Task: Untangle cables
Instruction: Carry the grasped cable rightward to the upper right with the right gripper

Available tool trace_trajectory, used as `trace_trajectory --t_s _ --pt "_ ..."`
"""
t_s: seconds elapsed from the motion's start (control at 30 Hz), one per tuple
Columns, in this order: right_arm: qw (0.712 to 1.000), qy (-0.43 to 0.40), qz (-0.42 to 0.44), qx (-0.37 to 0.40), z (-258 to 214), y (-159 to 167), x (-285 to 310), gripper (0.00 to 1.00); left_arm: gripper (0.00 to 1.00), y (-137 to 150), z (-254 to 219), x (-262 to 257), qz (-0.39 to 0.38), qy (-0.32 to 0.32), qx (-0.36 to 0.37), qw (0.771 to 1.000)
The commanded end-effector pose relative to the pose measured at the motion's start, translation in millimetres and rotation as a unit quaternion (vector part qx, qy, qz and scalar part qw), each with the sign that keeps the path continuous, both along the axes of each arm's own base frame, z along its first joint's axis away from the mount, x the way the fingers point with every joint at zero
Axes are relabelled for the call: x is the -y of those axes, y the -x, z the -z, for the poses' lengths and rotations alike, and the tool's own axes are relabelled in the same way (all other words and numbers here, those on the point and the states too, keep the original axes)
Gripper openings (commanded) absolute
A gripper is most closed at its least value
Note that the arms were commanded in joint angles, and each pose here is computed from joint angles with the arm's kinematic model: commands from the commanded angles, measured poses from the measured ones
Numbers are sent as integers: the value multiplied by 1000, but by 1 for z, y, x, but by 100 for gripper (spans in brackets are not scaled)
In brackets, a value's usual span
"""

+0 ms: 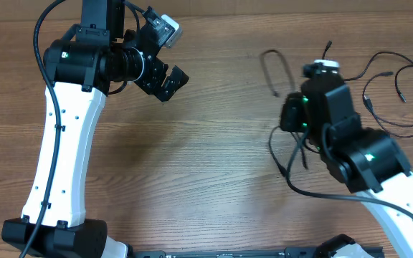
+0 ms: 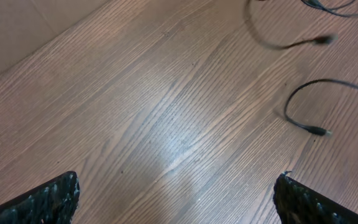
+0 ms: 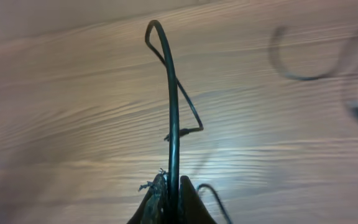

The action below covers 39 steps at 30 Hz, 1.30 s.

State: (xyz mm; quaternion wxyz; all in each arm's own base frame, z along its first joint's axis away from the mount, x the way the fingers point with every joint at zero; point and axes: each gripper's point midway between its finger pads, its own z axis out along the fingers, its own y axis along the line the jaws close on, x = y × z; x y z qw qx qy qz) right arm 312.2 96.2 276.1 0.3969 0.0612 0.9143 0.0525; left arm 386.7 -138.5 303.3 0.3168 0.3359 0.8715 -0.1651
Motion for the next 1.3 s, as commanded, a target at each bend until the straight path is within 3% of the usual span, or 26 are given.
trace_trajectory --t_s 0.0,0.47,1.0,1.27 --pt "995 67 72 28 -13 5 40 4 100 1 -10 -4 5 -4 20 1000" --pt "982 103 156 -24 2 19 97 4 99 1 -10 -4 5 -4 20 1000" --pt "918 93 383 -53 8 51 232 4 100 1 -10 -4 5 -4 20 1000" --pt "894 47 443 -43 14 56 274 4 100 1 -10 -4 5 -4 20 1000"
